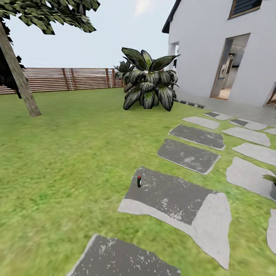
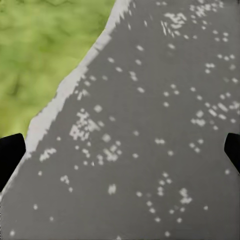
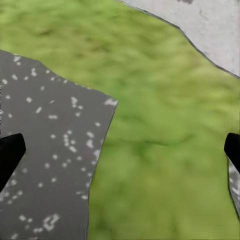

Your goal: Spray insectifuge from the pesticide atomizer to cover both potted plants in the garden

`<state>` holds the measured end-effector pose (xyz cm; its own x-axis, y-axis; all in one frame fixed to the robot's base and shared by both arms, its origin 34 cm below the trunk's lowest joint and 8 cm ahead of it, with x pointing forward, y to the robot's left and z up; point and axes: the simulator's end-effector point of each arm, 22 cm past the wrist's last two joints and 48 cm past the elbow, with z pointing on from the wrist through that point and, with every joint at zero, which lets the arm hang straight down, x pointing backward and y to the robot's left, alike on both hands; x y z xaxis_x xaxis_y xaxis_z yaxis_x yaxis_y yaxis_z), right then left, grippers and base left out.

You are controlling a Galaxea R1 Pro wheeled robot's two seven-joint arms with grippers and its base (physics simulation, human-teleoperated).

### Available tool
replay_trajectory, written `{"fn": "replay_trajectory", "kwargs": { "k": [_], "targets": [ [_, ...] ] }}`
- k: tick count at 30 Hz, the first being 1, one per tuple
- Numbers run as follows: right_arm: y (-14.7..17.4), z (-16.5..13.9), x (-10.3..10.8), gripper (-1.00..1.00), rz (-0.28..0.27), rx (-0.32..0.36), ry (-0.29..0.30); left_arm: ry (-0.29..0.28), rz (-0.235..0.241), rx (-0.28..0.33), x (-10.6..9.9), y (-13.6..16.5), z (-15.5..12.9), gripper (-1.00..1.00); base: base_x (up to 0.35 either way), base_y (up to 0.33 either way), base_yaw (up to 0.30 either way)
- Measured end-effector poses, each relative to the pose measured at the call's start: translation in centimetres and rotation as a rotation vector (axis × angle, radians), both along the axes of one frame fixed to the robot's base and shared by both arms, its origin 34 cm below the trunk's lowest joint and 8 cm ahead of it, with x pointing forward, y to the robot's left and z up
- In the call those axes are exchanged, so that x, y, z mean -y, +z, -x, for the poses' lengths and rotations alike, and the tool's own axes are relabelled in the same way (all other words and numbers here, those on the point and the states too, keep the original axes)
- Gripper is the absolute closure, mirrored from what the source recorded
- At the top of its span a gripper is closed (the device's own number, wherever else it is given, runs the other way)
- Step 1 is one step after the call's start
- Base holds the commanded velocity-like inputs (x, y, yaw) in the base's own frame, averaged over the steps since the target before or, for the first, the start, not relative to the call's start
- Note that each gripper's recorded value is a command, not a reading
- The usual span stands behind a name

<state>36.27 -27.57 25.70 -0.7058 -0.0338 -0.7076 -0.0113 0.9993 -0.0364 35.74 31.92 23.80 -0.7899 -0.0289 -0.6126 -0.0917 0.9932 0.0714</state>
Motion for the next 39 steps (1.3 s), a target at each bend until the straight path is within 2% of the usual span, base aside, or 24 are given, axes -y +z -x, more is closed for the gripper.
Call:
{"fn": "replay_trajectory", "kwargs": {
  "k": [12,30,39],
  "targets": [
    [0.0,0.0,0.01,-1.0,0.0,0.0,0.0,-0.001,0.001,0.0,0.02,0.0,0.0,-1.0,0.34,0.104,-0.068],
    [0.0,0.0,-0.02,-1.0,0.0,0.0,0.001,-0.003,0.001,0.0,0.07,-0.01,0.0,-1.0,0.34,0.0,0.0],
    [0.0,-0.01,-0.02,-1.0,0.0,0.0,0.001,-0.003,0.001,0.0,0.07,-0.01,0.0,-1.0,0.32,-0.103,0.0]
  ]
}}
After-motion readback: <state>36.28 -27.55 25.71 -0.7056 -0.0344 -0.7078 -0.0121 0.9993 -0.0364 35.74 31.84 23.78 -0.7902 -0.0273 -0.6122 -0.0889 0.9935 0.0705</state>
